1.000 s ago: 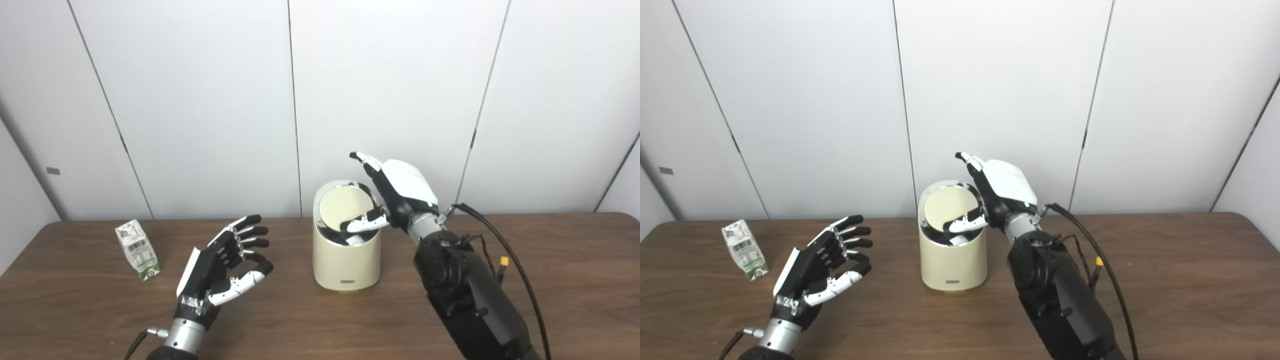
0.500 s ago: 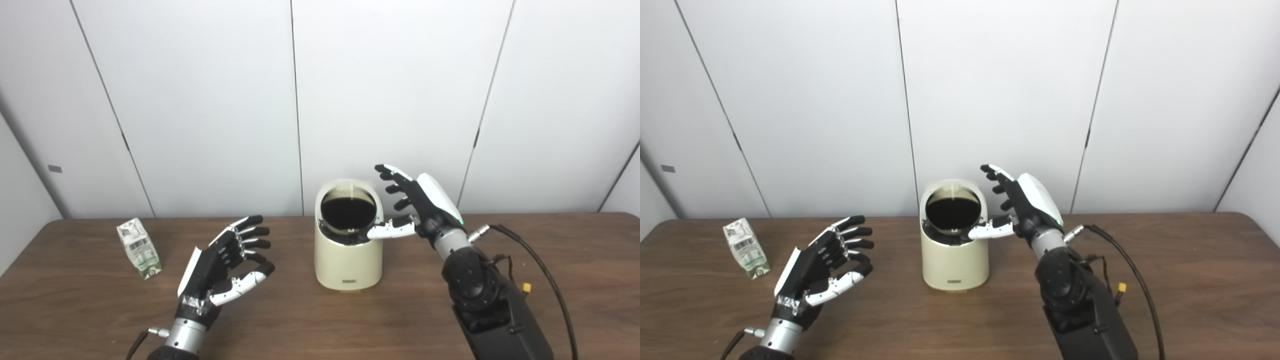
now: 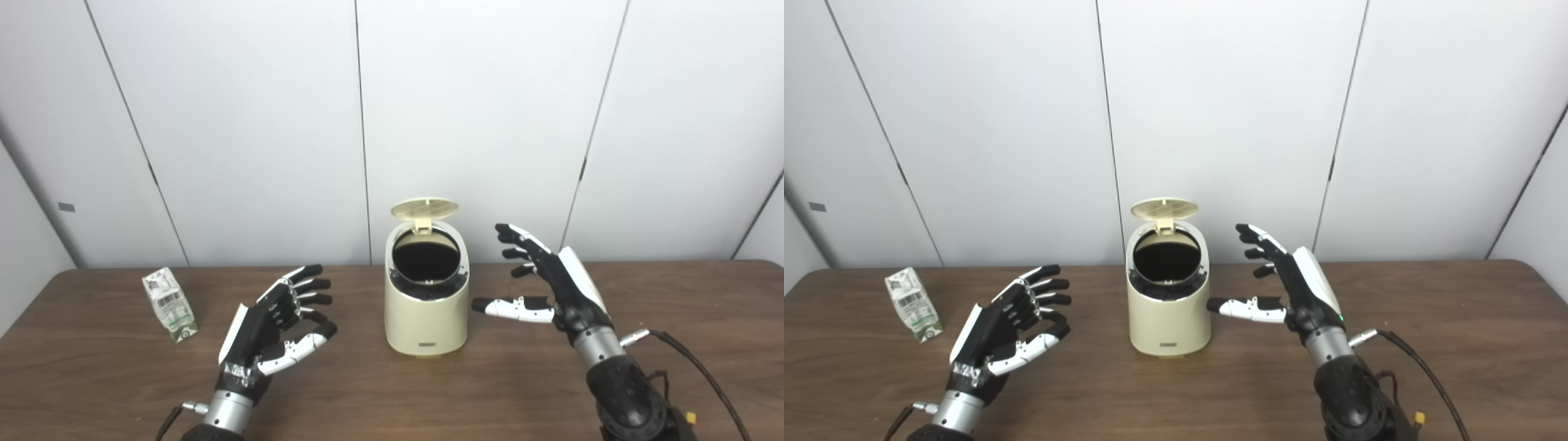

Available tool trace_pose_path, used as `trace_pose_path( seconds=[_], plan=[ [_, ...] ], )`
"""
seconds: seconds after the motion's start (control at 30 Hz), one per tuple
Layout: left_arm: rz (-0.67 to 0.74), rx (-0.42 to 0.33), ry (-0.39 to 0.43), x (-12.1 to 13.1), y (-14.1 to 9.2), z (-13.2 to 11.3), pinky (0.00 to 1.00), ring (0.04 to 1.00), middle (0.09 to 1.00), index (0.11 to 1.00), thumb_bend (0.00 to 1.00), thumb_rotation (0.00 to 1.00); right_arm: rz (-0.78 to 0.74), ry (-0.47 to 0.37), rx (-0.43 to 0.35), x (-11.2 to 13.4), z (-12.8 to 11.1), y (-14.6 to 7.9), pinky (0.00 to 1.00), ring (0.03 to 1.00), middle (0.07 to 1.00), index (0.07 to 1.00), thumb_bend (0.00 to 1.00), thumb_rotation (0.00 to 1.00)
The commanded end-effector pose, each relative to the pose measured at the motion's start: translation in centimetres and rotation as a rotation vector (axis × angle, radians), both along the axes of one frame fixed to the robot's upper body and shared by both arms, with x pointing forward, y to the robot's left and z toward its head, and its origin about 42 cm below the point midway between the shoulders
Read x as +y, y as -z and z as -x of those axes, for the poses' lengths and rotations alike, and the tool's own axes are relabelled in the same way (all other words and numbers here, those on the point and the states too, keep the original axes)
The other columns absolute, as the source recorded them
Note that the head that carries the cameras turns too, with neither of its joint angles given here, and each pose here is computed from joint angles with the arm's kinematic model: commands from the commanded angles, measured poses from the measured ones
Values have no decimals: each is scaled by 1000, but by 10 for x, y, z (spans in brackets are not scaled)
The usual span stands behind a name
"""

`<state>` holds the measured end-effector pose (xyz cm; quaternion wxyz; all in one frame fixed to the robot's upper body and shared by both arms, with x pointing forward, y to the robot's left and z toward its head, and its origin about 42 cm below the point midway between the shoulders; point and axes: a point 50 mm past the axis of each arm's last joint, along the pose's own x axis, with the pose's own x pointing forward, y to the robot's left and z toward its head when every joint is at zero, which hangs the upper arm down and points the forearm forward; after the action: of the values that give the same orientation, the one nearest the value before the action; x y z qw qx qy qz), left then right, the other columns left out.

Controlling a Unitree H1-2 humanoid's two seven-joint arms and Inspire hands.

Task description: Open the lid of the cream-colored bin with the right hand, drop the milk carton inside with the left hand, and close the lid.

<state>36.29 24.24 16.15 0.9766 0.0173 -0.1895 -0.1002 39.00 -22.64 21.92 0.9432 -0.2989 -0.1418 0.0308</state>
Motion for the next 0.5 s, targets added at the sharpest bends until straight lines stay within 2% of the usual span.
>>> trace_pose_path(
  seconds=[0.0, 0.2, 0.33, 0.47],
  plan=[
    [7, -88, 11, -2, -18, -6, 576, 696, 758, 843, 661, 134, -14, -43, -99, -4, -1, -17, 689, 820, 872, 885, 826, 390],
    [8, -82, 9, -1, -16, -7, 561, 693, 755, 835, 660, 131, 28, -64, -68, -9, 9, -2, 724, 849, 903, 941, 937, 461],
    [2, -70, 14, -4, -12, -7, 560, 701, 762, 835, 662, 146, 47, -82, -41, -11, 12, 6, 744, 870, 918, 980, 973, 433],
    [-3, -55, 20, -13, -4, -8, 563, 700, 765, 838, 679, 162, 67, -105, -12, -22, 13, 16, 790, 903, 942, 998, 966, 384]
  ],
)
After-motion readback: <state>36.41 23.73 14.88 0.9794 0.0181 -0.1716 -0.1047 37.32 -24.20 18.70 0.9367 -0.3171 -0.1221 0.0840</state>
